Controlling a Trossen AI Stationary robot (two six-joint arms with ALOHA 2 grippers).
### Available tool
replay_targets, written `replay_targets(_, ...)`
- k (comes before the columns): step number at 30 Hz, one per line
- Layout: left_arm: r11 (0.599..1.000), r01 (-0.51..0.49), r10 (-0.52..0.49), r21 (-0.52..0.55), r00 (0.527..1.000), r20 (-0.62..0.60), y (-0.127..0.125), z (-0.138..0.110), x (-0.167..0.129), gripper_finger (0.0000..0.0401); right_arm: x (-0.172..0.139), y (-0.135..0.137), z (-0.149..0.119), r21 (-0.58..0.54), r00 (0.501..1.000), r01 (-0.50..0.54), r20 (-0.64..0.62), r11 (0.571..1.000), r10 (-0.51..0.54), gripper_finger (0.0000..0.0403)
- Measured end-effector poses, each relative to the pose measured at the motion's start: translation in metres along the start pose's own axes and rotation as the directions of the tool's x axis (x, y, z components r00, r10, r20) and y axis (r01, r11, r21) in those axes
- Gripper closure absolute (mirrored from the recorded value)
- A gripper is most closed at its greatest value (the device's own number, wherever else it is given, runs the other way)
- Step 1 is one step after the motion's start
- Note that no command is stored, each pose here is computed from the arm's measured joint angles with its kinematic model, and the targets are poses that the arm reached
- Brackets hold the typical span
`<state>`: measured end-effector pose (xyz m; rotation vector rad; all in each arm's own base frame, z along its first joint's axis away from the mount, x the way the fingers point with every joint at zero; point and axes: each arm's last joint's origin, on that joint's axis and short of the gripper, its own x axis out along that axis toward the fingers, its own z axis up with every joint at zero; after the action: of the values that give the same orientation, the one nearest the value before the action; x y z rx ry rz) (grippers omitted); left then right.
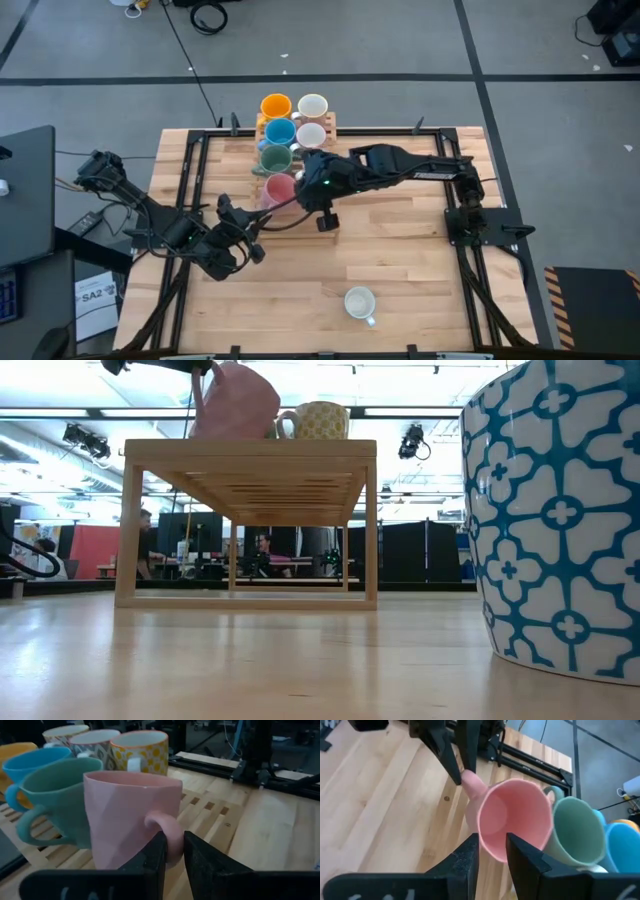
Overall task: Place coffee mugs
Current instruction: Put the pink mug on the shelf
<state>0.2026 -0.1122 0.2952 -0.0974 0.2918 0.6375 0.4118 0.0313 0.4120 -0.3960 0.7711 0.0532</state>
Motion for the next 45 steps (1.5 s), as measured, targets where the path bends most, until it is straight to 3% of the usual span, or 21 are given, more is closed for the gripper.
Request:
replay_targets(12, 0.996, 0.035, -0.037, -0.076, 0.999, -0.034, -0.001, -0.001, 0.000, 0.0334, -0.040, -0.002, 0.002, 0.012, 0.998, 0.006, 0.062, 1.000, -0.007, 0.0301)
replay_targets(23, 0.995, 0.085, -0.088, -0.059, 0.995, -0.051, -0.005, -0.005, -0.009, 0.0334, -0.044, -0.002, 0.000, 0.012, 0.998, 0.005, 0.057, 1.000, -0.006, 0.0302)
replay_targets(30, 0.997, 0.081, -0.081, -0.008, 0.994, -0.079, -0.002, -0.008, -0.009, 0.0333, -0.044, -0.002, 0.000, 0.012, 0.998, 0.004, 0.058, 1.000, -0.005, 0.0302)
replay_targets(45, 0.996, 0.087, -0.087, -0.007, 0.992, -0.087, -0.002, -0.008, -0.009, 0.0332, -0.043, -0.002, 0.000, 0.012, 0.998, 0.003, 0.057, 1.000, -0.004, 0.0302)
